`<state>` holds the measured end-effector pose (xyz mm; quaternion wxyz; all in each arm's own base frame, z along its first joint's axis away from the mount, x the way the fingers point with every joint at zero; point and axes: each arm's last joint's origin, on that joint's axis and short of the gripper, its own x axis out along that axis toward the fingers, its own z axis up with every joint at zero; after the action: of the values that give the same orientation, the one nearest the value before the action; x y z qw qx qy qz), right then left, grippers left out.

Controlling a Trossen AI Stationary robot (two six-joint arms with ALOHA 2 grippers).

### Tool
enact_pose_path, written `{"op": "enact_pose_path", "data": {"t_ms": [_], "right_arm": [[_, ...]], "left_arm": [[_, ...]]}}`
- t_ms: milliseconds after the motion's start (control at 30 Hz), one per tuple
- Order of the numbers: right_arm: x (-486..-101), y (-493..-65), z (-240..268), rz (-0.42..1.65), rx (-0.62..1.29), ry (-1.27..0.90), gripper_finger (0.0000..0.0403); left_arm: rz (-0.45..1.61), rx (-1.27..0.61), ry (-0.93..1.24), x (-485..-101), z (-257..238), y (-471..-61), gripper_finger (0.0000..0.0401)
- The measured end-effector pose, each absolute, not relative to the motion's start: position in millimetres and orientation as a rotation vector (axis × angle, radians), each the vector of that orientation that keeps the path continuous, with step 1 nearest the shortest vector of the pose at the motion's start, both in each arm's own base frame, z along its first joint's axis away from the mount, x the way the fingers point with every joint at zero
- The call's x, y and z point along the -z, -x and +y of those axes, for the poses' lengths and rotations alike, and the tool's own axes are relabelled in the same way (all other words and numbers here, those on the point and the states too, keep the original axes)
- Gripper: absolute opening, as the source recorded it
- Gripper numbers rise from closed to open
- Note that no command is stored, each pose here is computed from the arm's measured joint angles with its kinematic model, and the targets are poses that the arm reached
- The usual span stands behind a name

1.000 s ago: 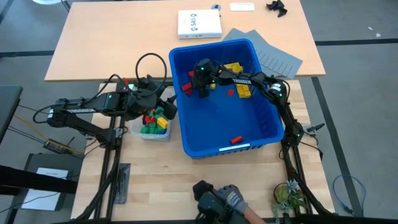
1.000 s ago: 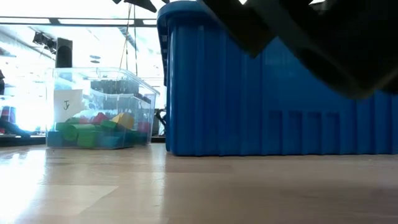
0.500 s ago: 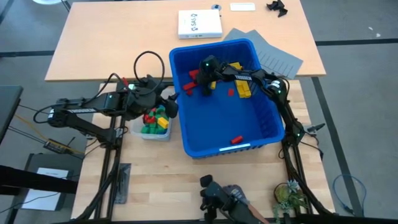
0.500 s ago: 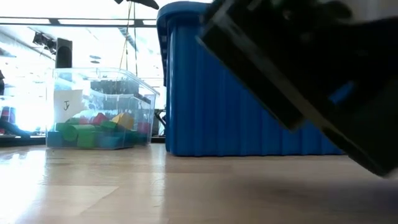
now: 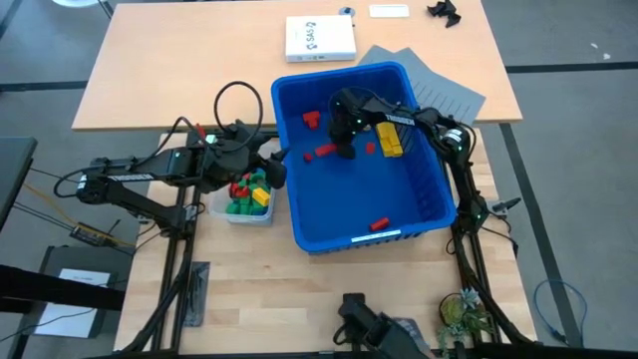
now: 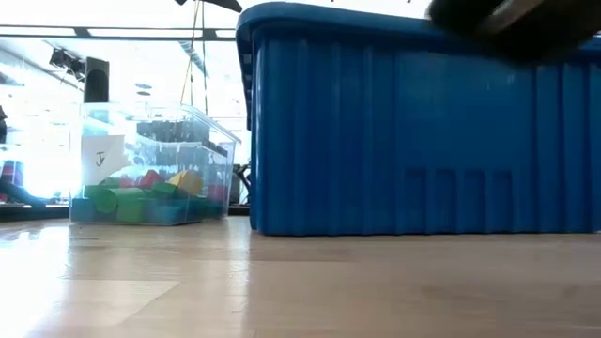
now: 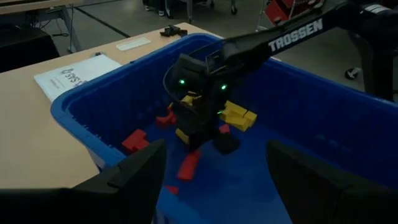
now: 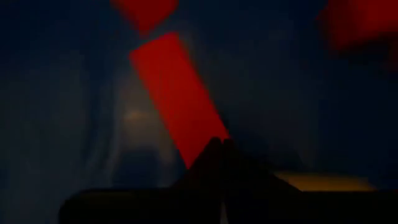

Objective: Sort blocks
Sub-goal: Put the red block into the transparent bin

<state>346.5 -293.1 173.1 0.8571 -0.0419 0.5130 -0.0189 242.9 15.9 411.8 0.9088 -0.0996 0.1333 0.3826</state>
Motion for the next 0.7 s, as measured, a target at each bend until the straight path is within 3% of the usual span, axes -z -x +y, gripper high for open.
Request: {"op": "enact_pose_path", "data": {"t_ms": [133,300,700], "right_arm": [[-187,-332,-278,1.181,-0.013,0.004,0.0001],[-200,-333,-276,1.107,-0.018,-0.020,0.0025],[-170,-329,-268,1.086,-0.123,0.064,0.0237]], "left_arm": [[0.282,-0.763,0.214,-412,15,-243,0.0286],[0.287,-0.749,0.217,-411,15,-244,0.0286],[0.312,-0.719,0.195,-410,14,-244,0.0286]]}}
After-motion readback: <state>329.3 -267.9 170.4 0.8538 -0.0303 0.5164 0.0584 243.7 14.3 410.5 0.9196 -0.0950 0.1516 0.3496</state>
